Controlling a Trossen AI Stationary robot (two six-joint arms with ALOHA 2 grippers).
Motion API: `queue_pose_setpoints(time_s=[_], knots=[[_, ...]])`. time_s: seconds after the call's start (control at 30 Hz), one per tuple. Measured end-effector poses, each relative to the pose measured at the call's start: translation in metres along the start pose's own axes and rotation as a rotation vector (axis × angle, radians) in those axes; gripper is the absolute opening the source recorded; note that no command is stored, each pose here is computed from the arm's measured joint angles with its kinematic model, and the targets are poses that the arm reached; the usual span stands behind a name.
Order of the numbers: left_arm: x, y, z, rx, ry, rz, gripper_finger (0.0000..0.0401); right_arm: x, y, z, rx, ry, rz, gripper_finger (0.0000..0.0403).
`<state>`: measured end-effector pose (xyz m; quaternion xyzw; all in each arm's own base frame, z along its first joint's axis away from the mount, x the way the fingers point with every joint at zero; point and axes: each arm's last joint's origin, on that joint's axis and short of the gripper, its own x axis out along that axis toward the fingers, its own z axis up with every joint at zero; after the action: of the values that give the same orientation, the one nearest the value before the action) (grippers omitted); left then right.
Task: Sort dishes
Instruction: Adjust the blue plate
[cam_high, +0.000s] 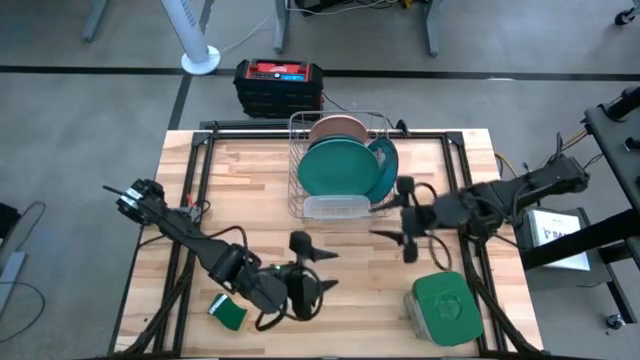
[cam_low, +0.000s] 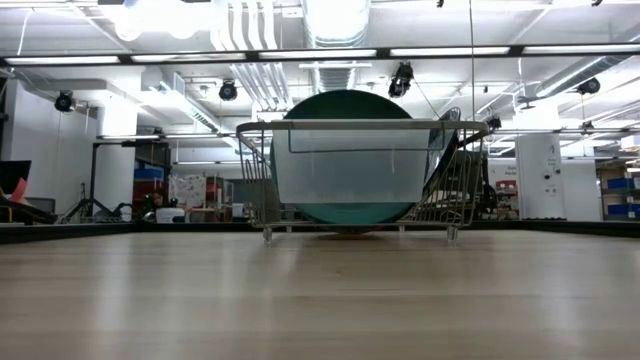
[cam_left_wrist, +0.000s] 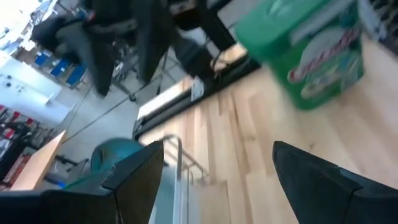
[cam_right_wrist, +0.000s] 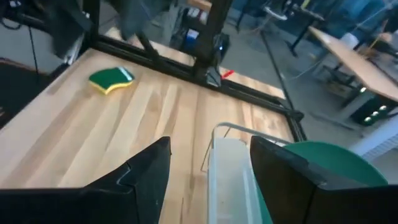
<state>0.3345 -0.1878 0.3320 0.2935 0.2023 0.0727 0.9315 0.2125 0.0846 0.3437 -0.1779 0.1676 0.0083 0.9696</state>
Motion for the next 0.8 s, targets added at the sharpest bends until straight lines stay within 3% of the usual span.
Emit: queue_pose_setpoints(time_s=[0.13,0.33,0.47,0.63,0.8], knots=[[0.003,0.001,-0.02,0.019,0.04,0.003,0.029,-0.008,0.018,-0.022,-0.028,0.04,-0.083,0.0211],[0.01,0.023,-0.05,-0.105,-0.101,-0.063,0.029,-0.006,0.03,-0.039,0.005,-0.029,-0.131,0.0211],[0.003,0.034,-0.072,-0.138,-0.138,-0.041,0.029,-0.006,0.028,-0.041,0.038,-0.022,-0.202,0.0211],[-0.017,0.045,-0.095,-0.165,-0.146,-0.027,0.029,-0.008,0.021,-0.043,0.107,0.011,-0.425,0.021],[-0.036,0.058,-0.124,-0.25,-0.11,0.086,0.029,-0.011,0.005,-0.042,0.197,0.01,-0.528,0.021]])
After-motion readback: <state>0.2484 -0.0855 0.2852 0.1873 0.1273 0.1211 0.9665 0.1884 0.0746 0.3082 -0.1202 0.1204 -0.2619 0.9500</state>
